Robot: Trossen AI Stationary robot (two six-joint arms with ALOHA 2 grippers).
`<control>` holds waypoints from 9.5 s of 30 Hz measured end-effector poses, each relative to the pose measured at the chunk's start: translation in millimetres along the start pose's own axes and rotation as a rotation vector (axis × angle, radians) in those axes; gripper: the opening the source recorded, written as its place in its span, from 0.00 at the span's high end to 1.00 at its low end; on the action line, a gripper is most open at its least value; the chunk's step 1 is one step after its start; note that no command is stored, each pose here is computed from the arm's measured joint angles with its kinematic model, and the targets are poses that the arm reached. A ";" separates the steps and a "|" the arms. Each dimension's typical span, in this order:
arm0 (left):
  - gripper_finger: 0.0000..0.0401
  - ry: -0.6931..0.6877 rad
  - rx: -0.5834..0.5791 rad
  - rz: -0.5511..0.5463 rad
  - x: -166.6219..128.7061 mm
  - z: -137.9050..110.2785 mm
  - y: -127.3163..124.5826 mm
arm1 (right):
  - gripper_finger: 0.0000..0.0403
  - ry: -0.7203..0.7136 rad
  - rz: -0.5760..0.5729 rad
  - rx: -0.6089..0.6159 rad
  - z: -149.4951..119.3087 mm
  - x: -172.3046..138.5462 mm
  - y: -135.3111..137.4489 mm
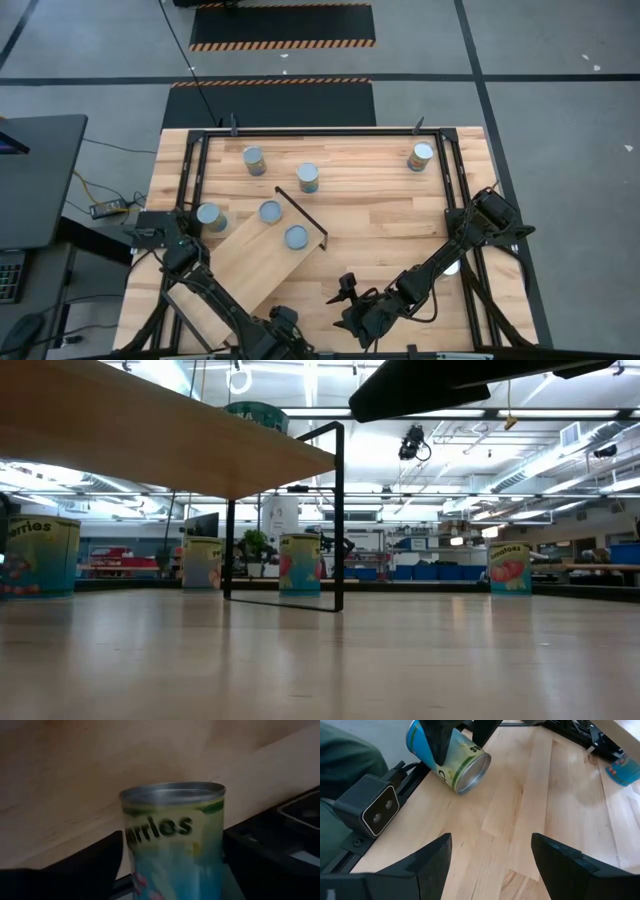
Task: Pick and place cans onto a shelf
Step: Put the right canned cherries on the shelf, then put the canned cherries on the shelf
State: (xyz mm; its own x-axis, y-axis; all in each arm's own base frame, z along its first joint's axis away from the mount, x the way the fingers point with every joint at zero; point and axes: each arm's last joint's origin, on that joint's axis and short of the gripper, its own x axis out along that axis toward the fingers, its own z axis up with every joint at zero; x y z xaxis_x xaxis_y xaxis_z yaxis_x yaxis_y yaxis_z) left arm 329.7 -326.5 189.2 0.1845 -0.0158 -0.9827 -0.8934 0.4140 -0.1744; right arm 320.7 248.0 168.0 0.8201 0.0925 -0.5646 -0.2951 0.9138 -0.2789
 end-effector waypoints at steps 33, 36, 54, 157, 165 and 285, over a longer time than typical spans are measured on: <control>0.13 -0.010 0.009 0.080 33.7 19.1 -6.2 | 0.31 0.018 0.022 0.009 -2.0 -0.1 0.9; 0.21 -0.023 0.028 0.079 34.0 22.6 -7.0 | 0.31 0.018 0.021 -0.022 -2.1 -0.4 1.6; 0.20 -0.518 0.582 -0.241 -62.3 15.9 -45.2 | 0.31 -0.017 0.040 -0.157 10.3 -48.6 30.0; 0.21 -1.336 1.034 -0.912 -68.8 162.1 289.9 | 0.31 -0.237 -0.115 0.251 31.8 10.7 -94.5; 0.18 -1.314 1.027 -0.920 -64.9 161.8 291.0 | 0.31 -0.243 -0.115 0.258 32.6 10.0 -92.5; 0.41 -0.157 1.066 0.307 -79.8 165.1 318.2 | 0.30 0.002 -0.262 0.336 35.4 -75.5 -147.9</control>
State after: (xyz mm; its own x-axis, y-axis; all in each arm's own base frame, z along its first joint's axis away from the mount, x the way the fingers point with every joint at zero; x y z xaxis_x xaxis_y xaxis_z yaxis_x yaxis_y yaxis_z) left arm 98.4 -43.2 222.4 0.1339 0.3045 -0.9430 -0.1161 0.9499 0.2902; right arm 319.8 119.8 279.4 0.8449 -0.1602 -0.5104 0.0991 0.9845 -0.1449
